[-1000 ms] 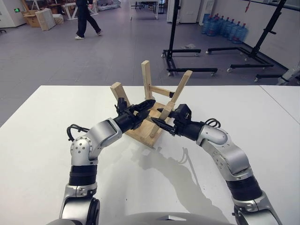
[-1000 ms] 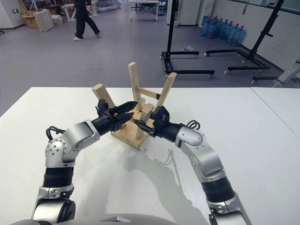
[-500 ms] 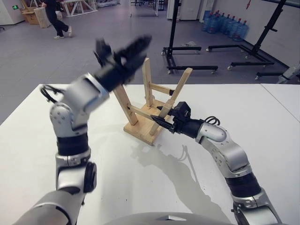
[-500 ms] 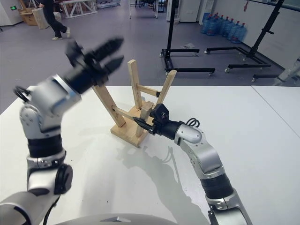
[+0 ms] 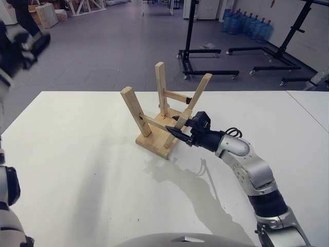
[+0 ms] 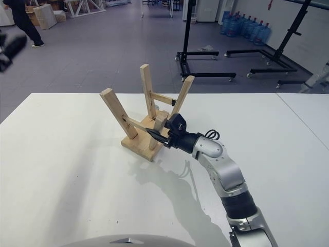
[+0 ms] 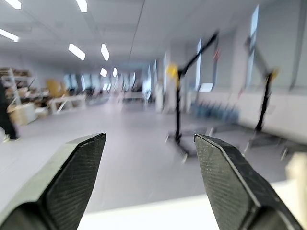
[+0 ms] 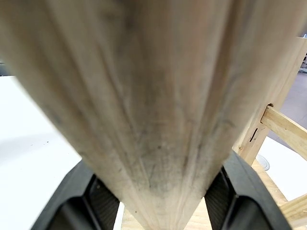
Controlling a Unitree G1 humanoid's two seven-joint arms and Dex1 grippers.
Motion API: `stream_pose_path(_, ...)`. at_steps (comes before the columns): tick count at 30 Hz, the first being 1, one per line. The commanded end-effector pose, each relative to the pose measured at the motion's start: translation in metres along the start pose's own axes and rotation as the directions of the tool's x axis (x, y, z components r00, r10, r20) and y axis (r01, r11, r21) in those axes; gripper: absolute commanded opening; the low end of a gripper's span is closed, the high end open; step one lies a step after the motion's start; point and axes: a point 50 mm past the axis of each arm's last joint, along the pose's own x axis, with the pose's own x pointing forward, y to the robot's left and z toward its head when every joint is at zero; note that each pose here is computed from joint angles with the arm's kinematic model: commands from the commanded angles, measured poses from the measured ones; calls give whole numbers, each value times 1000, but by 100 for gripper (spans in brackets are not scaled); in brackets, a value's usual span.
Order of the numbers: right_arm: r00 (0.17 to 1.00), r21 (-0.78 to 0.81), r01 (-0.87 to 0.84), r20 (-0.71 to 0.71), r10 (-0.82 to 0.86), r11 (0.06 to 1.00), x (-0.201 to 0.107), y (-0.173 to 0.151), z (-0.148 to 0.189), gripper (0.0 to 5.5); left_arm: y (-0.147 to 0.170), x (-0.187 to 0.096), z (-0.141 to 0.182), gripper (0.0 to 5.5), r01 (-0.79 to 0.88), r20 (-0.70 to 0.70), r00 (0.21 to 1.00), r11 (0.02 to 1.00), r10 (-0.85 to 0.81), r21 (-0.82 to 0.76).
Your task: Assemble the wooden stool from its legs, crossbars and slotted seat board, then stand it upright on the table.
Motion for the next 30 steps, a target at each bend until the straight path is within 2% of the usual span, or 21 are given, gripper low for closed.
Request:
stream_pose_path(1,993,40,-13,-119,18,999,-9,-2,-17,207,-28,17,-58,339,153,-121,980,987,-158,-45)
stream_pose_path(7,986,58,-75,-146,83,996,-22,3,-18,207,-69,34,-65,339,334,-71,936,935,-344,-116)
stream_pose_path(13,981,84,-119,-141,131,989,-32,9,-14,207,-113,15,-50,339,457,21,887,869,-462,-188)
stream_pose_path(16,982,84,-121,-132,131,989,-30,9,-10,207,-131,-1,-54,339,465,15,880,855,-475,-231)
stream_pose_path(19,983,83,-115,-132,125,990,-28,10,-10,207,-131,-6,-65,339,408,-18,903,870,-429,-276)
stream_pose_path(26,982,78,-122,-136,131,990,-25,12,-10,207,-133,2,-71,339,363,-25,921,882,-388,-300)
stream_pose_path(28,981,75,-122,-141,132,990,-25,12,-11,207,-141,7,-67,339,376,-4,918,875,-397,-305)
stream_pose_path(30,979,67,-129,-153,137,989,-23,13,-12,207,-165,8,-59,339,442,32,891,848,-453,-294)
